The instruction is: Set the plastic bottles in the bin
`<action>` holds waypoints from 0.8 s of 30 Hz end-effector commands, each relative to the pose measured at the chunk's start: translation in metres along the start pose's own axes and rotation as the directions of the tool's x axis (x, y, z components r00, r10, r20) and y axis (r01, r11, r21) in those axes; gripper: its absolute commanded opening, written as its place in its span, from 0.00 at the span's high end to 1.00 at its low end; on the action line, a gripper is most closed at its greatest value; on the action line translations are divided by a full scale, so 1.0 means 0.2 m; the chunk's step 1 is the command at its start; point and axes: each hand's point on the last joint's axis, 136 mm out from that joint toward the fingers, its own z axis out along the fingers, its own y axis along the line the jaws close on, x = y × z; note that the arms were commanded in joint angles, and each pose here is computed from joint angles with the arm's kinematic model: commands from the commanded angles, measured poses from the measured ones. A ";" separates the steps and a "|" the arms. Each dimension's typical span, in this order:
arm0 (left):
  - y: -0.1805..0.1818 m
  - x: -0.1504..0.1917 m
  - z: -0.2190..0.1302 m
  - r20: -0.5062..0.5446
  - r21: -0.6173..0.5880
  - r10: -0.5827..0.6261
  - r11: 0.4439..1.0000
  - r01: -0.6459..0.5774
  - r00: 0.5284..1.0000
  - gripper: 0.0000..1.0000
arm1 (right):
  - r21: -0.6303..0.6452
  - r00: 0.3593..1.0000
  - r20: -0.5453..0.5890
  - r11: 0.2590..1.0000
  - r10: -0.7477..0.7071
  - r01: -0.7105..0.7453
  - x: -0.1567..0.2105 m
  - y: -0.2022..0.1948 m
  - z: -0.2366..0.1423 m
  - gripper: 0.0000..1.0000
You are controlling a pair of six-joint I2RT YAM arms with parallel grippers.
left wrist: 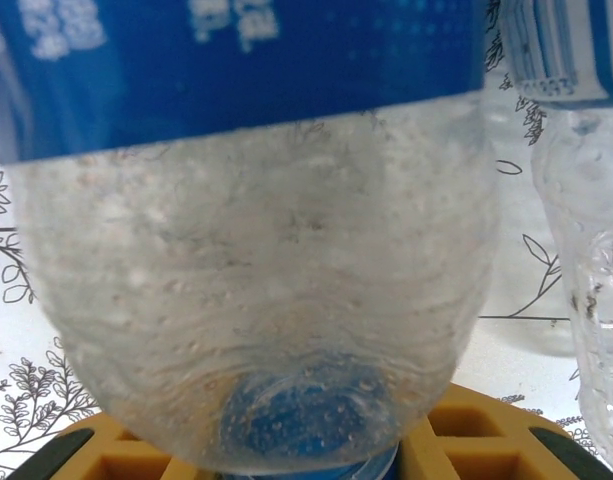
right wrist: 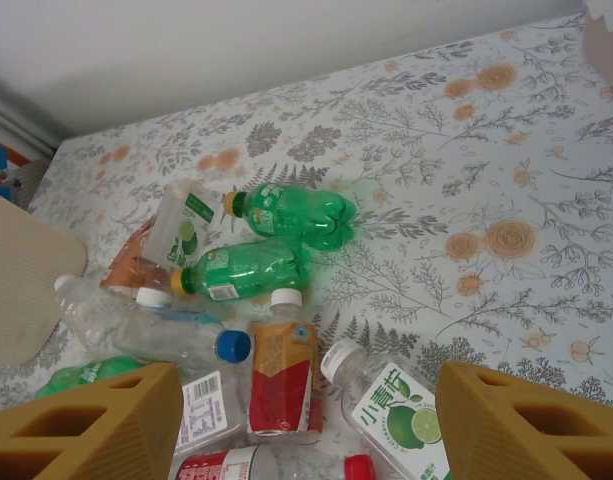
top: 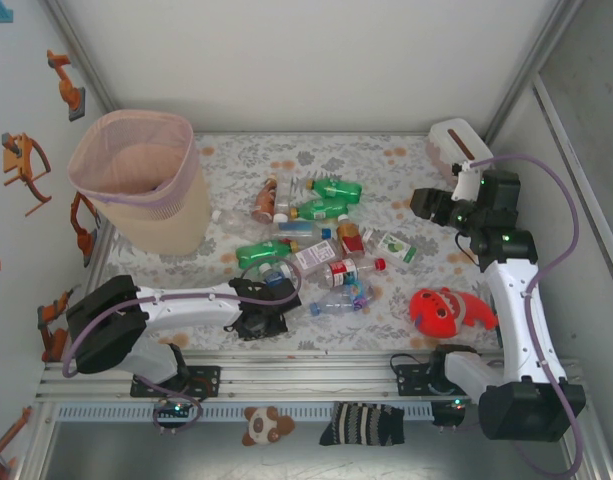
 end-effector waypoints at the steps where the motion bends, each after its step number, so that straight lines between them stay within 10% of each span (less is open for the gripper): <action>1: 0.01 -0.01 -0.04 0.021 -0.022 0.012 1.000 -0.012 1.000 0.71 | -0.005 1.000 0.008 1.000 -0.023 0.023 -0.01 0.03 -0.02 0.33; 24: 0.15 -0.36 -0.70 0.392 0.078 0.070 0.991 -0.109 0.917 0.89 | 0.013 1.000 0.015 1.000 -0.020 0.020 -0.02 0.03 -0.05 0.33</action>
